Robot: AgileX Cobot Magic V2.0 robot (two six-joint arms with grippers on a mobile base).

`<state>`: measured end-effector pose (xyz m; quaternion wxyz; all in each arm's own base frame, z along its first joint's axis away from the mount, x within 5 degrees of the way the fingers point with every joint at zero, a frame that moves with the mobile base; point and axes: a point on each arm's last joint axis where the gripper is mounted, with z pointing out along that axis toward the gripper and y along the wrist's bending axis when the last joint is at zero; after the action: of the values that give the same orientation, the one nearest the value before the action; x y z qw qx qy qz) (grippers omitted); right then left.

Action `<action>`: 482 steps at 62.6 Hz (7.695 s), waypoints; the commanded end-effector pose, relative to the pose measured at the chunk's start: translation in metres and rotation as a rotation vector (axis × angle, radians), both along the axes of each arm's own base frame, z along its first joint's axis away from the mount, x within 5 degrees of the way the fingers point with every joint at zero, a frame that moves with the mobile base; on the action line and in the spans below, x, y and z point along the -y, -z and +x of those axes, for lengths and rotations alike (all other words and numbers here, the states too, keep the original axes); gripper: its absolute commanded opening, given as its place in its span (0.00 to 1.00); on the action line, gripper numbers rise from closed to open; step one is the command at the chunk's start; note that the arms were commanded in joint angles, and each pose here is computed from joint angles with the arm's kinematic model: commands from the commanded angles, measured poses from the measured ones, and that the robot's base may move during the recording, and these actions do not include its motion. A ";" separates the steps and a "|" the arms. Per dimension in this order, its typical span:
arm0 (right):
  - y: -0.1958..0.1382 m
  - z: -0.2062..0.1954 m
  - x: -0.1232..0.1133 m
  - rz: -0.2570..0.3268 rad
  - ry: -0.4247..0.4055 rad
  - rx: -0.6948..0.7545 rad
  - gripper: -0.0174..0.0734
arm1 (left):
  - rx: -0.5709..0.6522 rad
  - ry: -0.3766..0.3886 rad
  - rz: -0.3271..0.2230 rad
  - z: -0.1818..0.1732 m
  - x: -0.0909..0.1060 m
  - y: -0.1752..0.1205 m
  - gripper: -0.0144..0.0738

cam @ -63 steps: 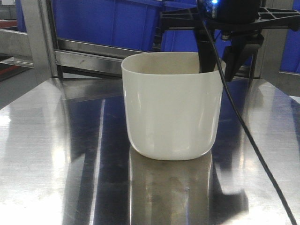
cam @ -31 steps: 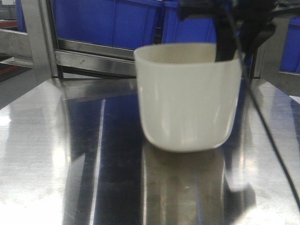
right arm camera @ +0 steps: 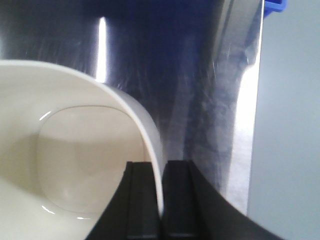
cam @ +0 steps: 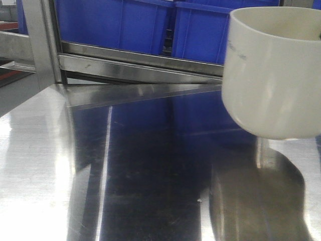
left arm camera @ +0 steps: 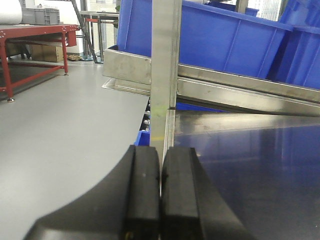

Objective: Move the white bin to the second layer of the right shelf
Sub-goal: 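Lift the white bin off the table with the right gripper, then turn the base away from the table holding the bin in the right gripper, then drive along the yellow-lined aisle past the blue-crate shelves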

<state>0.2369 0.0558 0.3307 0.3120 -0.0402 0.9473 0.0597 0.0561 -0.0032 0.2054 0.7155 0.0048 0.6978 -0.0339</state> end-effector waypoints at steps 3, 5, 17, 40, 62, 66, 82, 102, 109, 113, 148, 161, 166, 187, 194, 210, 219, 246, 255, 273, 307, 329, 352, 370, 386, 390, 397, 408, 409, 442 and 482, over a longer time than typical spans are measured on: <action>-0.013 -0.017 0.020 0.017 0.006 0.166 0.24 | 0.070 -0.003 -0.015 0.000 0.000 0.001 0.26; -0.009 -0.022 0.026 0.013 0.033 0.163 0.24 | 0.070 -0.003 -0.015 0.000 0.000 0.001 0.26; -0.002 -0.058 0.052 0.008 0.151 0.240 0.24 | 0.070 -0.003 -0.015 0.000 0.000 0.001 0.26; 0.008 -0.127 0.056 0.001 0.184 0.467 0.24 | 0.070 -0.003 -0.015 0.000 0.000 0.001 0.26; 0.010 -0.174 0.057 -0.001 0.185 0.636 0.24 | 0.070 -0.003 -0.015 0.000 0.000 0.001 0.26; 0.009 -0.177 0.057 0.000 0.185 0.645 0.24 | 0.070 -0.003 -0.015 0.000 0.000 0.001 0.26; 0.009 -0.178 0.057 0.000 0.185 0.644 0.24 | 0.070 -0.003 -0.015 0.000 0.000 0.001 0.26; 0.009 -0.178 0.057 0.000 0.185 0.644 0.24 | 0.070 -0.003 -0.015 0.000 0.000 0.001 0.26; 0.009 -0.178 0.057 0.000 0.185 0.644 0.24 | 0.070 -0.003 -0.015 0.000 0.000 0.001 0.26; 0.009 -0.178 0.057 0.000 0.185 0.644 0.24 | 0.070 -0.003 -0.015 0.000 0.000 0.001 0.26; 0.010 -0.177 0.057 0.000 0.185 0.643 0.24 | 0.070 -0.003 -0.015 0.000 0.000 0.001 0.26; 0.010 -0.177 0.057 0.000 0.185 0.643 0.24 | 0.070 -0.003 -0.015 0.000 0.000 0.001 0.26; 0.010 -0.177 0.057 0.000 0.185 0.643 0.24 | 0.070 -0.003 -0.015 0.000 0.000 0.001 0.26; 0.010 -0.177 0.057 0.000 0.185 0.643 0.24 | 0.070 -0.003 -0.015 0.000 0.000 0.001 0.26; 0.010 -0.177 0.057 0.000 0.185 0.642 0.24 | 0.070 -0.003 -0.015 0.000 0.000 0.001 0.26; 0.010 -0.177 0.057 0.000 0.185 0.642 0.24 | 0.070 -0.003 -0.015 0.000 0.000 0.001 0.26; 0.010 -0.177 0.057 0.000 0.185 0.642 0.24 | 0.070 -0.003 -0.015 0.000 0.000 0.001 0.26; 0.010 -0.177 0.057 0.000 0.185 0.642 0.24 | 0.070 -0.003 -0.015 0.000 0.000 0.001 0.26; 0.010 -0.177 0.057 0.000 0.185 0.642 0.24 | 0.070 -0.003 -0.015 0.000 0.000 0.001 0.26; 0.010 -0.177 0.057 0.000 0.185 0.642 0.24 | 0.070 -0.003 -0.015 0.000 0.000 0.001 0.26; 0.010 -0.177 0.057 0.000 0.185 0.642 0.24 | 0.070 -0.003 -0.015 0.000 0.000 0.001 0.26; 0.010 -0.177 0.057 0.000 0.185 0.642 0.24 | 0.070 -0.003 -0.015 0.000 0.000 0.001 0.26; 0.010 -0.177 0.057 0.000 0.185 0.642 0.24 | 0.070 -0.003 -0.015 0.000 0.000 0.001 0.26; 0.010 -0.177 0.057 0.000 0.185 0.642 0.24 | 0.070 -0.003 -0.015 0.000 0.000 0.001 0.26; 0.010 -0.177 0.057 0.000 0.185 0.642 0.24 | 0.070 -0.003 -0.015 0.000 0.000 0.001 0.26; 0.010 -0.177 0.057 0.000 0.185 0.641 0.24 | 0.070 -0.003 -0.015 0.000 0.000 0.001 0.26; 0.010 -0.178 0.057 -0.001 0.185 0.640 0.24 | 0.070 -0.003 -0.015 0.000 0.000 0.001 0.26; 0.010 -0.178 0.057 -0.001 0.186 0.638 0.24 | 0.070 -0.003 -0.015 0.000 0.000 0.001 0.26; 0.010 -0.178 0.057 -0.001 0.186 0.638 0.24 | 0.070 -0.003 -0.015 0.000 0.000 0.001 0.26; 0.010 -0.178 0.057 -0.001 0.186 0.638 0.24 | 0.070 -0.003 -0.015 0.000 0.000 0.001 0.26; 0.010 -0.178 0.057 -0.001 0.186 0.638 0.24 | 0.070 -0.003 -0.015 0.000 0.000 0.001 0.26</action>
<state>0.0565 -0.0005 0.3042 0.5508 0.0290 0.8340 0.0167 0.0561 -0.0032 0.2054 0.7155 0.0048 0.6978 -0.0339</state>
